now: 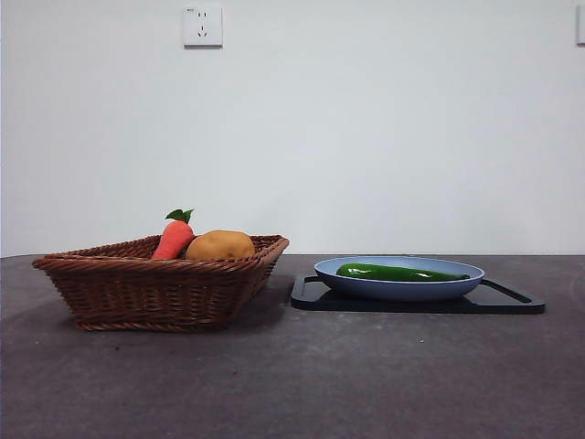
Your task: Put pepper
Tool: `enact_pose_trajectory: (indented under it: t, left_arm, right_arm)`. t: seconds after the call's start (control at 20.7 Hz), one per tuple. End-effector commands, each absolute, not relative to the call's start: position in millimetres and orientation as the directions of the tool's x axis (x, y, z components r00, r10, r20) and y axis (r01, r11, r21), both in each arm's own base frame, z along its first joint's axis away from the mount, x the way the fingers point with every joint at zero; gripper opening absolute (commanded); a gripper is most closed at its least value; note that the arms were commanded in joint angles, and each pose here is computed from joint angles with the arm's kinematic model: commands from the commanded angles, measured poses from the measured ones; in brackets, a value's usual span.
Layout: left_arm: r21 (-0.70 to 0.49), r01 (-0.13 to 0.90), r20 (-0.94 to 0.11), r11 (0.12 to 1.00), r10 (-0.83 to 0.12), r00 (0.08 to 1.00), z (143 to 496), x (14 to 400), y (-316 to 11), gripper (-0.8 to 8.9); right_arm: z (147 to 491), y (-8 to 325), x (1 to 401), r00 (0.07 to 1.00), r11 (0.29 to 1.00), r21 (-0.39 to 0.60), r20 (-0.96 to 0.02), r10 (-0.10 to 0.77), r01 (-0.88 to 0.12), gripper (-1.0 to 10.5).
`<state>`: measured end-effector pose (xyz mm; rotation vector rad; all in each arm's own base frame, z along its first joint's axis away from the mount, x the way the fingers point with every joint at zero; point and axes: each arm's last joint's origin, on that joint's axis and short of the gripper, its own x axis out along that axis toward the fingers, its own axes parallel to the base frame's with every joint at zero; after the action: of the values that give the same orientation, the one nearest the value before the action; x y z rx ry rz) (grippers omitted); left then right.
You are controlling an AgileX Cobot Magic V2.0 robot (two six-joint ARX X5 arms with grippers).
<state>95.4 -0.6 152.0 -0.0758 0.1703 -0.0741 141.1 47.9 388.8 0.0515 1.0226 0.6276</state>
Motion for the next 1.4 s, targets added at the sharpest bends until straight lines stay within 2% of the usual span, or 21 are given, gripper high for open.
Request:
enact_pose_trajectory:
  t: [0.05,0.34,0.43,0.53,0.63,0.68,0.82,1.01,1.26,1.4]
  left_arm:
    - [-0.093,0.062,-0.175,0.994,-0.078,0.981,149,95,0,0.08]
    - [-0.093,0.062,-0.175,0.994,-0.078,0.981,149,95,0,0.08]
    - [-0.093,0.062,-0.175,0.994,-0.078,0.982,149,95,0,0.08]
    - [-0.093,0.062,-0.175,0.994,-0.078,0.982,149,95,0,0.08]
    - [-0.093,0.062,-0.175,0.994,-0.078,0.981,149,95,0,0.08]
    - [-0.093,0.063,-0.175,0.994,-0.078,0.981,149,95,0,0.08]
    - [-0.093,0.062,-0.175,0.994,-0.078,0.982,149,95,0,0.08]
    - [-0.093,0.062,-0.175,0.994,-0.078,0.982,149,95,0,0.08]
    - [-0.093,0.062,-0.175,0.994,-0.078,0.981,149,95,0,0.08]
    - [-0.093,0.062,-0.175,0.994,-0.078,0.981,149,95,0,0.08]
  right_arm:
    - [392,48,141,0.362,0.823,0.320,-0.781,0.510,-0.468,0.1]
    - [392,48,141,0.362,0.823,0.320,-0.781,0.509,-0.468,0.1]
    - [394,47,142,0.385,0.809,0.276,-0.770,0.509,-0.518,0.1]
    - [405,42,145,0.531,0.815,0.201,-0.669,0.520,-0.543,0.1]
    - [414,35,144,0.685,0.833,0.130,-0.509,0.522,-0.538,0.1]
    - [412,32,142,0.733,0.843,0.110,-0.443,0.516,-0.527,0.1]
    - [383,22,133,0.829,0.877,0.046,-0.306,0.468,-0.478,0.1]
    - [317,11,117,0.905,0.914,-0.025,-0.157,0.396,-0.404,0.1]
    - [266,7,104,0.944,0.942,-0.063,-0.067,0.324,-0.328,0.1]
    - [242,5,99,0.964,0.964,-0.045,-0.058,0.258,-0.260,0.1]
